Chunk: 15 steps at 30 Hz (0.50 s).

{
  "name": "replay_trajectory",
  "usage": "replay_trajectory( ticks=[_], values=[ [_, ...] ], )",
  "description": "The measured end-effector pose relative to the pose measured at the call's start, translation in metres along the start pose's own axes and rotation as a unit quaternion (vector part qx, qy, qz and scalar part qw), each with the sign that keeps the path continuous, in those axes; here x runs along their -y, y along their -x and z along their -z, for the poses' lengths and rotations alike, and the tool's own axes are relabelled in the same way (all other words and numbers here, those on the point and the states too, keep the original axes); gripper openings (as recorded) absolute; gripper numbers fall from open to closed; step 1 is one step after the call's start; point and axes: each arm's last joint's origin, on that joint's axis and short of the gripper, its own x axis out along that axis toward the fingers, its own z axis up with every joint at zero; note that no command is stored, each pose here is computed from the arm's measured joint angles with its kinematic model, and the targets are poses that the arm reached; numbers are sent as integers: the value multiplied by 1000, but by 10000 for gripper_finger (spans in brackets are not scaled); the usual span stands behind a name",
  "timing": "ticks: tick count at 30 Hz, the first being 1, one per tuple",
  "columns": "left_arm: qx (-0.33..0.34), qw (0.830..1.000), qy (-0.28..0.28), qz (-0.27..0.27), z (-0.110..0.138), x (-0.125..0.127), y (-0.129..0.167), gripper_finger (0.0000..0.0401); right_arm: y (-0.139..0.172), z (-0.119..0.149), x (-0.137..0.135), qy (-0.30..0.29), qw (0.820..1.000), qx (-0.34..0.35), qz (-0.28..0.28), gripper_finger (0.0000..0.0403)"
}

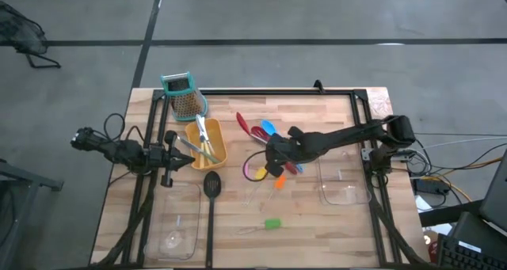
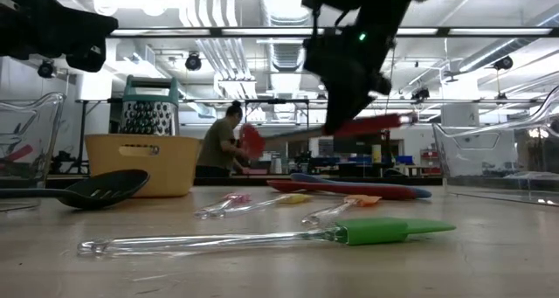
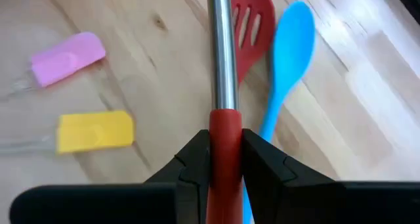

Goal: Pick & Place Kitchen Items
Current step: Put the red and silver slotted spoon into the right transparent bin

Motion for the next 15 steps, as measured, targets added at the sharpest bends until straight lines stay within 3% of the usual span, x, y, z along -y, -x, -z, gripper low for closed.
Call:
replay_trajectory(
  ticks=[5, 15],
  values=[
    [-2, 1000, -1, 0, 0, 0, 0, 19, 34, 11, 4, -29, 1000, 3, -2, 63],
    [-3, 1000, -1, 0, 1, 0, 0, 19, 102, 63, 12, -90, 994, -1, 69, 63]
  ],
)
